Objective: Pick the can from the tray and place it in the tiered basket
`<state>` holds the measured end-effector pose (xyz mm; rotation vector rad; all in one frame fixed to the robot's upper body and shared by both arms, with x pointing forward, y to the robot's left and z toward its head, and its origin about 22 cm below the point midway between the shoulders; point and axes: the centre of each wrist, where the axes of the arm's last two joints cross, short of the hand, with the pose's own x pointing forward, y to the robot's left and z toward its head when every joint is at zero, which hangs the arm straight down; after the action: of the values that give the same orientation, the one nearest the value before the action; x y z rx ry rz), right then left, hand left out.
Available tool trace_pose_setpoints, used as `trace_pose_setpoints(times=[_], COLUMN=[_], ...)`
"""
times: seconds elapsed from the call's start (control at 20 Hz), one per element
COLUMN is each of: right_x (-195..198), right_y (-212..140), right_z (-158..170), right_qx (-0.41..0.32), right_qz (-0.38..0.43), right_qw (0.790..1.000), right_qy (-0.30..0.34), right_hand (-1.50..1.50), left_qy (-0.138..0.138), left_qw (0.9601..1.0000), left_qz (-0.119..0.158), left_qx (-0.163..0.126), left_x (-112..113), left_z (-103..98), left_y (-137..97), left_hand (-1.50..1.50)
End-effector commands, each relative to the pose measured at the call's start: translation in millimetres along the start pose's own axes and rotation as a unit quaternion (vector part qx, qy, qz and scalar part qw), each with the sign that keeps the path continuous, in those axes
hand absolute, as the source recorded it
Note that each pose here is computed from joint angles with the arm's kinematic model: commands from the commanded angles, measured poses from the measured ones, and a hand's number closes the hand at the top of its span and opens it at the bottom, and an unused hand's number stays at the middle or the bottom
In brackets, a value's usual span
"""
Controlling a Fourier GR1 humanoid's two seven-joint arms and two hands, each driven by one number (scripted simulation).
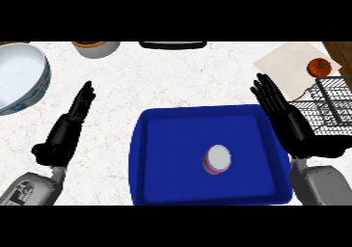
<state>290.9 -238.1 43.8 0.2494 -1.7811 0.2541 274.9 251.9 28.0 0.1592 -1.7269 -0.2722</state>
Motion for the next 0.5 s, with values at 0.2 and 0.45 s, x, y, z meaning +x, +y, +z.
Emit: trace_pose_setpoints(times=[0.2,0.45], right_x=[1.0,-40.9], right_y=[9.5,-42.9], right_z=[22.9,87.3], right_qx=[-0.091,-0.348], right_qz=[-0.052,0.106], right_qw=[0.994,0.910], right_qy=[0.034,0.197], right_hand=[1.50,-1.50], left_qy=[0.061,0.106], left_qw=[0.9895,0.9864], left_qz=[-0.088,-0.085], left_qx=[0.096,0.092], left_x=[-10.0,-17.8], left_z=[-4.4,11.0], left_y=[50.8,61.9], left_hand=[0.00,0.00])
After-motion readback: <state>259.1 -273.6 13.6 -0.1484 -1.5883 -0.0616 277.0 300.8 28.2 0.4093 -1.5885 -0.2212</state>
